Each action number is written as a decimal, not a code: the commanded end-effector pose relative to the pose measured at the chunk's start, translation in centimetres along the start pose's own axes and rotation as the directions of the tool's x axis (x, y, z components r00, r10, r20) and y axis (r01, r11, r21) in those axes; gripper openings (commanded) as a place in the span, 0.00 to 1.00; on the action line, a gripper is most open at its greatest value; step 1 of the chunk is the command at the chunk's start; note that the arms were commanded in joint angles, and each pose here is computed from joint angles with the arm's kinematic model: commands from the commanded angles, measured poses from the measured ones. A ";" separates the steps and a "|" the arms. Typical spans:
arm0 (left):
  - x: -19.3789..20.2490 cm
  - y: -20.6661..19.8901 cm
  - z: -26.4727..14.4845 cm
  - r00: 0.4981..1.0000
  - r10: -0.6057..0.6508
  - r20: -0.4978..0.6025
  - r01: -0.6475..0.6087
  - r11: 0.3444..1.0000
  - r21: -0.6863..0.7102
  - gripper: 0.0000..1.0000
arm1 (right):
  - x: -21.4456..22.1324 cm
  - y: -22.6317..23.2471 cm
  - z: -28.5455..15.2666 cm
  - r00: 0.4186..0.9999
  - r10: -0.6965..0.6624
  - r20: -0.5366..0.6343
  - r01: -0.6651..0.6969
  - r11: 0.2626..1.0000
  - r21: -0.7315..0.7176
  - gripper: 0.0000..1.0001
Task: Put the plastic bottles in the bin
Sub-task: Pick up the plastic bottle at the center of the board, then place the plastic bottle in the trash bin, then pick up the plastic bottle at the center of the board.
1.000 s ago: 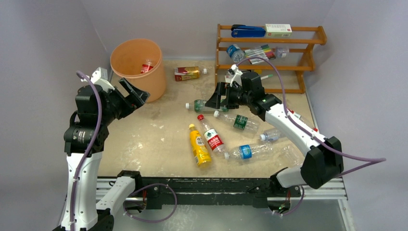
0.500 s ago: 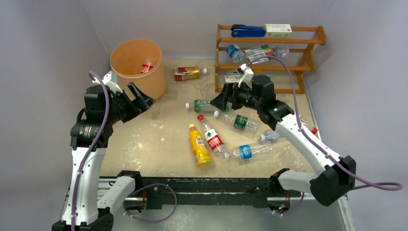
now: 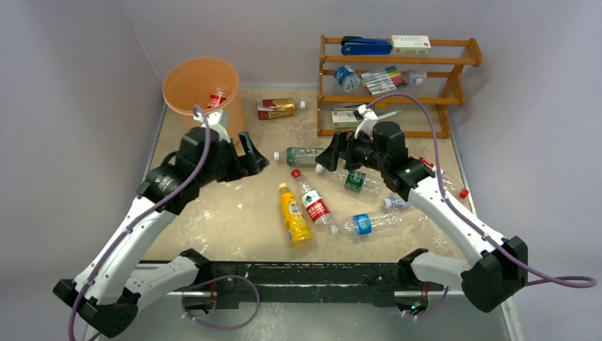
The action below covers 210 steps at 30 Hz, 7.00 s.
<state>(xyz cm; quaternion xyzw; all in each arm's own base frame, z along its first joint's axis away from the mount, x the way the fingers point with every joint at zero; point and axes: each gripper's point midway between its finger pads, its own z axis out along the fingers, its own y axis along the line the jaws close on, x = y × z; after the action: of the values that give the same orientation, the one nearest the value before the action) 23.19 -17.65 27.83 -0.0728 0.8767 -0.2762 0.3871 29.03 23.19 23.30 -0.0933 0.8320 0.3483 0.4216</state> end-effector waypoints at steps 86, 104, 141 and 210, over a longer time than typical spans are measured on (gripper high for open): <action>-1.7 0.9 5.9 0.974 0.095 0.204 -0.027 0.950 -0.312 0.47 | 4.2 -1.1 -5.6 0.996 0.041 0.080 -0.043 0.999 0.020 1.00; -15.1 0.6 4.5 0.944 0.087 0.319 0.021 0.947 -0.320 0.47 | 5.5 -1.3 -7.1 0.994 0.062 0.086 -0.064 0.998 0.024 1.00; -31.4 18.9 6.9 0.874 -0.138 0.465 0.316 0.889 -0.331 0.48 | 6.9 -2.0 -8.5 0.991 0.100 0.090 -0.105 0.993 0.051 1.00; 1.7 4.1 12.0 0.999 -0.027 0.026 0.031 0.978 -0.205 0.88 | 9.6 -2.5 -3.8 0.987 0.160 0.012 -0.160 0.987 -0.026 1.00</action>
<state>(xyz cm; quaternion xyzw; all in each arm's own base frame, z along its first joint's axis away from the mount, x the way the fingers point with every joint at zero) 30.56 -18.51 16.42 -0.1082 0.9180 -0.1487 0.3514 21.28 19.59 15.02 -0.0256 0.8448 0.3739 0.3819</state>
